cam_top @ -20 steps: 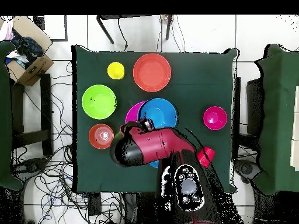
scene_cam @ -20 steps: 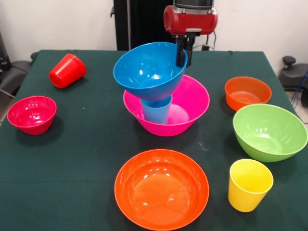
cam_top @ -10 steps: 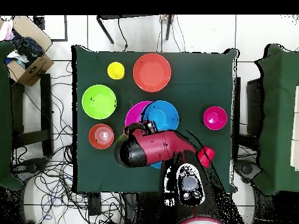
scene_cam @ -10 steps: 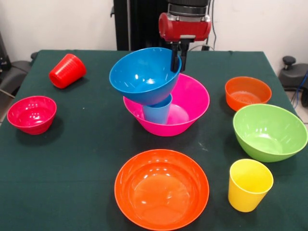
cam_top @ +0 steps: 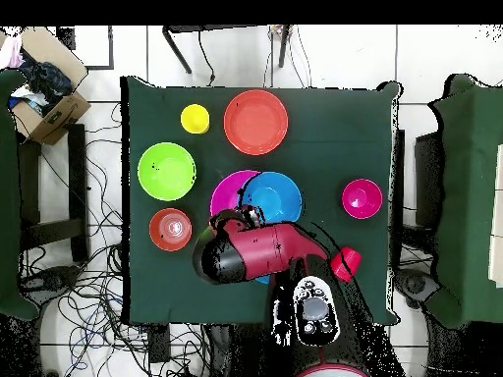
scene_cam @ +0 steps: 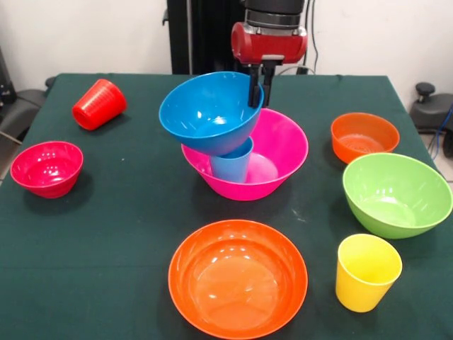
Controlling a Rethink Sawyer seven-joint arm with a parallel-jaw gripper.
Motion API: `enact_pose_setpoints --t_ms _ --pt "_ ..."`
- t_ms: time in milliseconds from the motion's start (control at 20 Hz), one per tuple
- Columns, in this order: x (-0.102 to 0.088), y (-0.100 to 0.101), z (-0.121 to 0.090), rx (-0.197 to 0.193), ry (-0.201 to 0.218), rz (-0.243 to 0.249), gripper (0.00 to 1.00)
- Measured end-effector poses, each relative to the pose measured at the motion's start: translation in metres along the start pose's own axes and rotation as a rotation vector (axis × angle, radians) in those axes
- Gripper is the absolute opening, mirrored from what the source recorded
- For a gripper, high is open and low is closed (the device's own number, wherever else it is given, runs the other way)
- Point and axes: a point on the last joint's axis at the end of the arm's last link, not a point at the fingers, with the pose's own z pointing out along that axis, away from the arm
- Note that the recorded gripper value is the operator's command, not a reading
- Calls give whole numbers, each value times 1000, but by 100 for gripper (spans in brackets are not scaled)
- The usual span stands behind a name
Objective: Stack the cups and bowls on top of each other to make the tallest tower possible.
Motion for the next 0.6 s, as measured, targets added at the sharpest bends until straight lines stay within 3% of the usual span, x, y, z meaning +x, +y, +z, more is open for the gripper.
enact_pose_setpoints --t_ms 600 --pt "-4 2 -3 1 0 27 0"
